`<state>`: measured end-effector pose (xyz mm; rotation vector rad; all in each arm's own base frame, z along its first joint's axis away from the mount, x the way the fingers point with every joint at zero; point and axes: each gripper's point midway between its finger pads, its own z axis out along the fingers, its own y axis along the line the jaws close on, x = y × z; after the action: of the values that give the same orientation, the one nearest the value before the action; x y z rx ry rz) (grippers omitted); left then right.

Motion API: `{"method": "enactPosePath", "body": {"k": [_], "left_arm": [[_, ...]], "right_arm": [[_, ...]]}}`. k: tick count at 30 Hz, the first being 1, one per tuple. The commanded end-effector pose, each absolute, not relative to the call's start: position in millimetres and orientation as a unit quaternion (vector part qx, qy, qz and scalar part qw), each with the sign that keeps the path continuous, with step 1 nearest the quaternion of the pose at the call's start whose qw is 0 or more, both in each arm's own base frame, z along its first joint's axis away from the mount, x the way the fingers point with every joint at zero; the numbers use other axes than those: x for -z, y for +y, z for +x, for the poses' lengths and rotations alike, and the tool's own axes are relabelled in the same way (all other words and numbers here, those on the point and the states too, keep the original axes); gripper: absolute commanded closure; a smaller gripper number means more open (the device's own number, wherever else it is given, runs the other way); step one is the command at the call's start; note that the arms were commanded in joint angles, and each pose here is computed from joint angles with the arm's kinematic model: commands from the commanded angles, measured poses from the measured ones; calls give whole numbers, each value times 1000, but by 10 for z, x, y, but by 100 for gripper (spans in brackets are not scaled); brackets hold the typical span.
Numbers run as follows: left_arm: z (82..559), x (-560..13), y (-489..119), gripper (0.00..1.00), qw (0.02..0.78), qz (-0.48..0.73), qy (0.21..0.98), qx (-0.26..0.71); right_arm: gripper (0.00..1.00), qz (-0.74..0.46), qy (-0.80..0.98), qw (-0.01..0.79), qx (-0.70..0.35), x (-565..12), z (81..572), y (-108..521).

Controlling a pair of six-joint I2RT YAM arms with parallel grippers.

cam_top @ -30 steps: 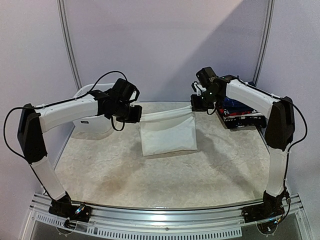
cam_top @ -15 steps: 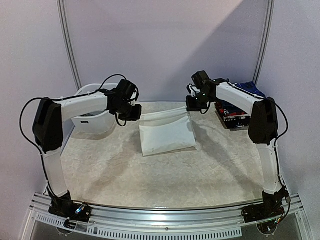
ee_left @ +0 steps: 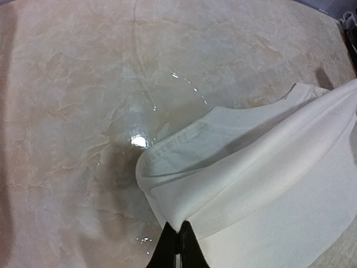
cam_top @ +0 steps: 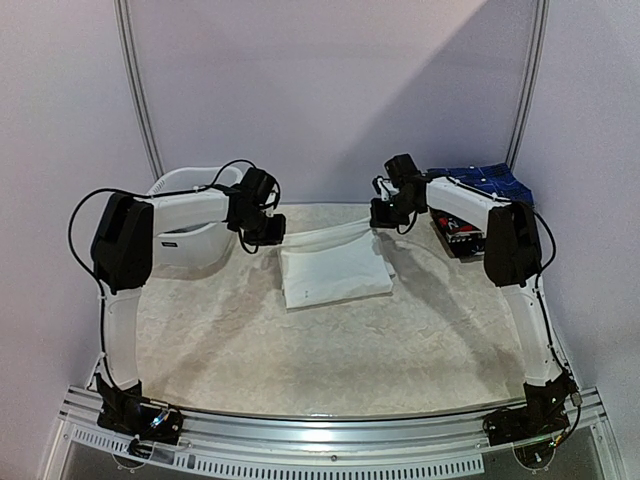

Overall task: Fold and stack the mixed laundry pile
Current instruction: Fold the 2/3-rectangle-folded T-shirt at the center of the board, then smooth out the square-folded T-shirt at the center of the board.

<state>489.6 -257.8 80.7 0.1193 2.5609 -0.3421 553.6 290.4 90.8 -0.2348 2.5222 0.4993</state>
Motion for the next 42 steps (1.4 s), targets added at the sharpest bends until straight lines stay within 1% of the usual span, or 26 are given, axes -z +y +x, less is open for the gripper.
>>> {"method": "enactPosePath", "body": {"k": [1,5,6,7,8,9,10,11,12,13,14,15,17,19,20,21,23,27,29,31,33,37,42], "left_arm": [[4998,-715,-2376,100,265,27,958,105],[5068,-624,-2308,100,261,12,960,99],[5091,-608,-2296,100,260,7,960,100],[5114,-604,-2287,97,263,2,959,101],[5130,-608,-2290,90,267,0,958,102],[5152,-645,-2298,77,275,-1,956,105],[5165,-698,-2317,65,283,1,953,108],[5166,-758,-2348,52,292,6,950,111],[5164,-833,-2372,41,301,11,947,111],[5154,-901,-2392,34,309,15,945,109],[5131,-976,-2410,26,317,20,942,106],[5094,-1040,-2441,21,325,24,940,101],[5009,-1155,-2474,19,341,31,936,87],[4913,-1256,-2490,21,355,35,931,74],[4865,-1251,-2508,23,355,37,931,69],[4818,-1284,-2529,26,359,40,930,69],[4738,-1265,-2614,35,358,53,929,77],[4643,-1192,-2888,53,348,86,925,123],[4669,-1155,-2986,63,348,94,922,140],[4721,-1086,-3063,70,346,100,921,150],[4793,-997,-3106,72,345,105,921,148],[4950,-828,-3114,75,344,103,923,142],[5189,-615,-2988,78,347,96,924,128]], "right_arm": [[93,-72,933,302,-182,-826,5824,2737],[92,-68,930,309,-187,-785,5887,2749],[86,-67,927,314,-191,-797,5913,2757],[74,-67,924,322,-195,-818,5948,2765],[63,-67,921,329,-199,-867,5979,2776],[54,-68,917,336,-205,-945,6003,2799],[47,-72,913,341,-211,-1028,6015,2823],[42,-76,910,345,-216,-1104,6019,2841],[38,-79,907,350,-220,-1200,6010,2850],[36,-81,902,359,-226,-1350,5991,2854],[34,-82,902,358,-226,-1370,5954,2844],[32,-82,901,362,-226,-1439,5922,2825],[31,-80,899,368,-224,-1525,5817,2765],[31,-77,899,367,-225,-1508,5674,2714],[33,-77,896,373,-229,-1602,5598,2693],[37,-78,898,366,-231,-1541,5512,2681],[42,-81,898,357,-243,-1515,5355,2682],[50,-100,896,335,-273,-1442,5071,2766],[53,-112,894,323,-288,-1368,4953,2836],[56,-130,888,309,-315,-1314,4825,2956],[59,-154,880,290,-343,-1265,4676,3107],[63,-184,872,257,-373,-1096,4415,3309],[66,-177,883,227,-371,-812,4219,3232]]}}
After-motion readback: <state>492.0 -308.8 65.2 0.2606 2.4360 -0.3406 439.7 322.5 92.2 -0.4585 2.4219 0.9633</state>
